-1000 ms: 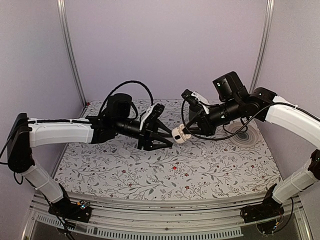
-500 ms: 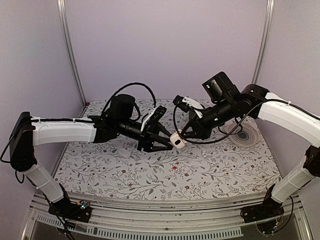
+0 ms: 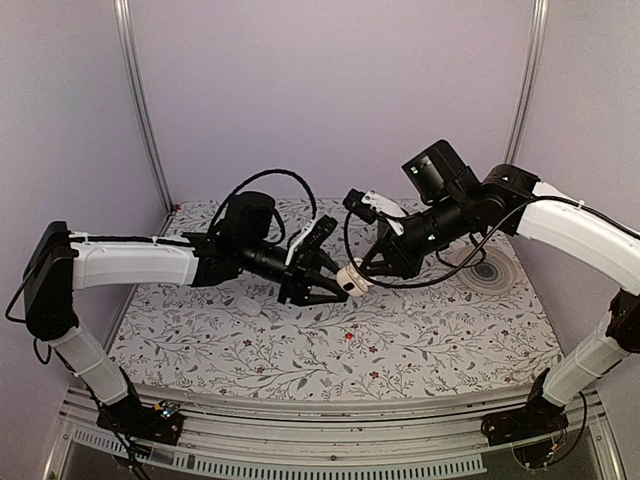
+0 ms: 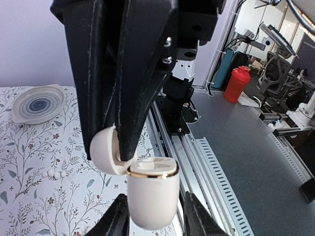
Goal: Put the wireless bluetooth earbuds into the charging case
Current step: Pass from the right arm to the left
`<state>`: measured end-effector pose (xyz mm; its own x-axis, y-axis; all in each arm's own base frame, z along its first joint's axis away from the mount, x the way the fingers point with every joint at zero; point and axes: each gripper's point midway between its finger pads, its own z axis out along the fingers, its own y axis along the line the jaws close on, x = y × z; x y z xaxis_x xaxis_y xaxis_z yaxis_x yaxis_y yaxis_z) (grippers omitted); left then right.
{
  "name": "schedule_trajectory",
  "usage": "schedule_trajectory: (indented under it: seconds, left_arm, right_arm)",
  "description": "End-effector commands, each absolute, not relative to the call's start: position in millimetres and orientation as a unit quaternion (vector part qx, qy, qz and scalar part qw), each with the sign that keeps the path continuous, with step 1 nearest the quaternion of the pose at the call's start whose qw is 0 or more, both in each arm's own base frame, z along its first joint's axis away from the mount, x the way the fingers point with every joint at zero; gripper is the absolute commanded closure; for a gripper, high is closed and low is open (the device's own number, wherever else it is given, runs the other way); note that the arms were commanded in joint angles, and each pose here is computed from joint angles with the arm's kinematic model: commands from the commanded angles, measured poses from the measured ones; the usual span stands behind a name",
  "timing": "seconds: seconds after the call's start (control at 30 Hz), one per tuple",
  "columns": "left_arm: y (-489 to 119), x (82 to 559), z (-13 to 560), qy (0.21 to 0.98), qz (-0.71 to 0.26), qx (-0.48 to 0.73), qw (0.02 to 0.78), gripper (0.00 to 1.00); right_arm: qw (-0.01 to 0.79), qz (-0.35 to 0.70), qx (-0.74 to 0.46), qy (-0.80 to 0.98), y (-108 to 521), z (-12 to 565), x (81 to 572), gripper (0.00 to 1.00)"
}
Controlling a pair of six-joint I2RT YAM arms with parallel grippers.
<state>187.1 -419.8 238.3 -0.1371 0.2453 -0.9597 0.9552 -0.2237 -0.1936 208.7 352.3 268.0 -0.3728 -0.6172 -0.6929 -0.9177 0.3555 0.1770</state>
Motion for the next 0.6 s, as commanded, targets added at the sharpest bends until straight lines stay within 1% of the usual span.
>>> schedule_trajectory:
  seconds: [0.0,0.2,0.33,0.47,0.53,0.57]
  left_arm:
    - [-425.5,187.4,245.0,0.522,-0.544,0.569,0.329,0.62]
    - [-426.2,187.5,245.5,0.52,-0.546,0.569,0.327,0.65]
    - [-427.0,187.5,243.1,0.521,-0.547,0.569,0.324,0.71]
    - [-427.4,188.5,240.2,0.523,-0.547,0.569,0.323,0.83]
    - [-427.1,188.1,239.7,0.521,-0.546,0.57,0.323,0.94]
    - [-426.5,187.8,240.1,0.52,-0.545,0.572,0.326,0.97]
  right_arm:
    - [0.273,0.267,-0.5,0.777,356.6,270.3,210.0,0.97]
    - [0.279,0.257,-0.5,0.778,357.2,271.1,212.3,0.97]
    - [0.278,0.256,-0.501,0.779,358.0,269.7,212.1,0.97]
    - [0.279,0.255,-0.502,0.778,358.3,269.9,212.7,0.97]
    - [0.28,0.254,-0.502,0.778,358.0,270.0,212.9,0.96]
    - [0.282,0.254,-0.501,0.778,357.9,270.8,213.3,0.95]
